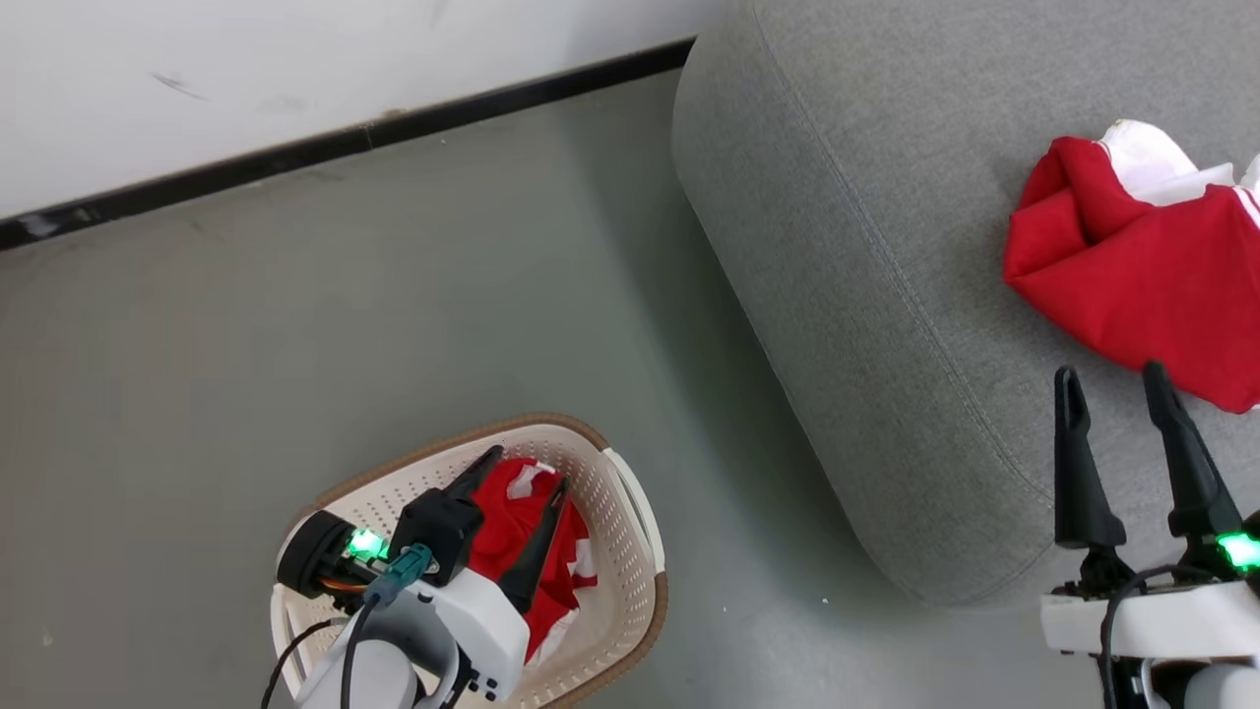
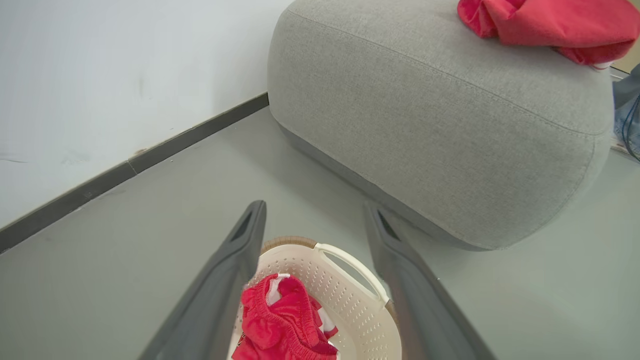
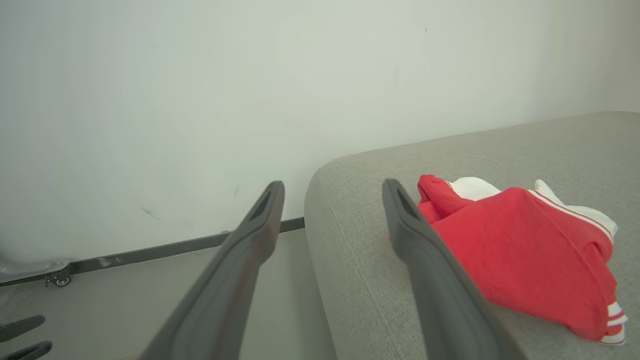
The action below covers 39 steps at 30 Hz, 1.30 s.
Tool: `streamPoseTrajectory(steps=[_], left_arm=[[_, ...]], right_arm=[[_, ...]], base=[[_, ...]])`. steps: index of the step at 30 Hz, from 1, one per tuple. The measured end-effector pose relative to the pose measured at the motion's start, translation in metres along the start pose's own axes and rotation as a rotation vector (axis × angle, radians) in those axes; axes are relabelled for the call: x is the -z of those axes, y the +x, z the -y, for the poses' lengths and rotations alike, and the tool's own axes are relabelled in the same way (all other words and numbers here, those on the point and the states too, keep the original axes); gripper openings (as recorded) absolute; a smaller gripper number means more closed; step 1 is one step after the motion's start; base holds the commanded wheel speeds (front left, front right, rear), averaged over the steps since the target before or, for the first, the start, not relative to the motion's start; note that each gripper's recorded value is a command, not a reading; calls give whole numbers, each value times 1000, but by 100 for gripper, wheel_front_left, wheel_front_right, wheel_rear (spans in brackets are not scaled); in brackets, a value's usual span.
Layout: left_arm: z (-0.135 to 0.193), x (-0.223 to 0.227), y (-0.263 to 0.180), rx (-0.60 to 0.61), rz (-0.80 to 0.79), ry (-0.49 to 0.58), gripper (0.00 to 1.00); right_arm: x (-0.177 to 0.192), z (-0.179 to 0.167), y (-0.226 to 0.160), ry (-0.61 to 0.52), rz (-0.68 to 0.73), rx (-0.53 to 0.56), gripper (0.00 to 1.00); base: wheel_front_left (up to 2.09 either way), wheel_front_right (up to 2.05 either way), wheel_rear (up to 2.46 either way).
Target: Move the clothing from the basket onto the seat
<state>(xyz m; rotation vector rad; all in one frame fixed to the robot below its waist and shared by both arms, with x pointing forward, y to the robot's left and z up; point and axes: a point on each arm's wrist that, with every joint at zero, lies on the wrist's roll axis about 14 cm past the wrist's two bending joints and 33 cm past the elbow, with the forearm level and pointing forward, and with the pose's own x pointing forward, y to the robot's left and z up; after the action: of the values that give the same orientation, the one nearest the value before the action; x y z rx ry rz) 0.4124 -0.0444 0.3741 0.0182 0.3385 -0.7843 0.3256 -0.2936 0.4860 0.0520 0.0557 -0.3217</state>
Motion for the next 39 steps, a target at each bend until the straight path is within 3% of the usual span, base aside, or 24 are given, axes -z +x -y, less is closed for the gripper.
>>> streamPoseTrajectory(steps=[39], left_arm=[[-29, 155, 61, 43, -380, -51, 100]], right_arm=[[28, -1, 73, -37, -19, 28, 100]], base=[[0, 0, 0]])
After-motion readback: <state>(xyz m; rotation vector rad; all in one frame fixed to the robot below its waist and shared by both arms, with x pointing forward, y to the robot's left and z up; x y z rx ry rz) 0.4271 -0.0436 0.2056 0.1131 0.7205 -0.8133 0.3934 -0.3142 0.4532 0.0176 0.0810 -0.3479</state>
